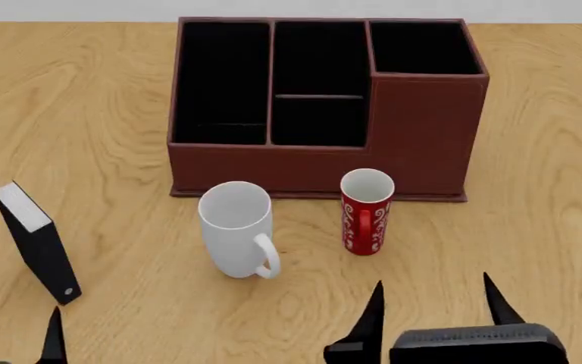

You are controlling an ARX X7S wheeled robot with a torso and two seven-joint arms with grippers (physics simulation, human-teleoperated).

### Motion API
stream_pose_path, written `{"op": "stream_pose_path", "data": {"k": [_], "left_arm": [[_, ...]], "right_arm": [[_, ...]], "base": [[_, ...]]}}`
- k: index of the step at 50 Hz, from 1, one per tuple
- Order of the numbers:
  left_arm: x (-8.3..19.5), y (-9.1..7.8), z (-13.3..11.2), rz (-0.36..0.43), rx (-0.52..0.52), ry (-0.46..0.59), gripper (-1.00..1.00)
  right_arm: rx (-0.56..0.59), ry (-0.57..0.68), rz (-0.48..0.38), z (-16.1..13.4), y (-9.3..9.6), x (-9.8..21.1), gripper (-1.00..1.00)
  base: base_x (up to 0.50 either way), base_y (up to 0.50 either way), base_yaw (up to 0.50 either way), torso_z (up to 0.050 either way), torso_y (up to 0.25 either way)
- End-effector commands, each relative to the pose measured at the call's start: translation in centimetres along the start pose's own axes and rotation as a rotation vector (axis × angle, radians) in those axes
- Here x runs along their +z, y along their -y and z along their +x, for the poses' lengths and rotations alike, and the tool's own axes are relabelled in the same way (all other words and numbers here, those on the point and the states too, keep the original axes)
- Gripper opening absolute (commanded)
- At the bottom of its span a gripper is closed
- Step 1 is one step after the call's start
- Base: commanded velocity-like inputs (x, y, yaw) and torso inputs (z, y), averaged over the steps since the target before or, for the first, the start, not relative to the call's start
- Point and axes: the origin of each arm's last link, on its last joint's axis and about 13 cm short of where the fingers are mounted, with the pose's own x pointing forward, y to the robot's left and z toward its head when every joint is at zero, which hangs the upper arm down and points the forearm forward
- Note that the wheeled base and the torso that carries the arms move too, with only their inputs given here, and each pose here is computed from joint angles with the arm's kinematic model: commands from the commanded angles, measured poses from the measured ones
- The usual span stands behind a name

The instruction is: Pick up the white mug and place it to the right of the caddy.

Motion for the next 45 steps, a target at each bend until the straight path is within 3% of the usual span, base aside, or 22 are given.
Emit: {"op": "stream_pose_path", "data": {"k": [1,14,17,32,45], "left_arm": [[2.9,-1.0,-1.6,0.027,0.012,0.059,1.0],[5.6,-1.7,-2.4,0.035,0.028,0.103,1.0],[6.0,-2.1,-2.7,0.085,0.062,0.143,1.0],[6.5,-2.4,-2.9,0.096,0.05,0.158,1.0],[6.8,-2.4,-2.4,0.088,0.057,0.162,1.0]], "right_arm": [[-0.045,0.049,-0.05,-1.5,1.6,3.5,1.0],[-0.052,0.067,-0.056,-2.3,2.5,4.7,1.0],[-0.057,0.079,-0.051,-2.6,2.8,5.2,1.0],[-0.068,0.07,-0.061,-2.2,2.9,6.3,1.0],[-0.095,0.094,-0.049,-2.0,3.1,6.2,1.0]], "base": [[0.0,0.0,0.0,0.0,0.0],[0.0,0.0,0.0,0.0,0.0],[0.0,0.0,0.0,0.0,0.0],[0.0,0.0,0.0,0.0,0.0],[0.0,-0.41,0.0,0.0,0.0]]}}
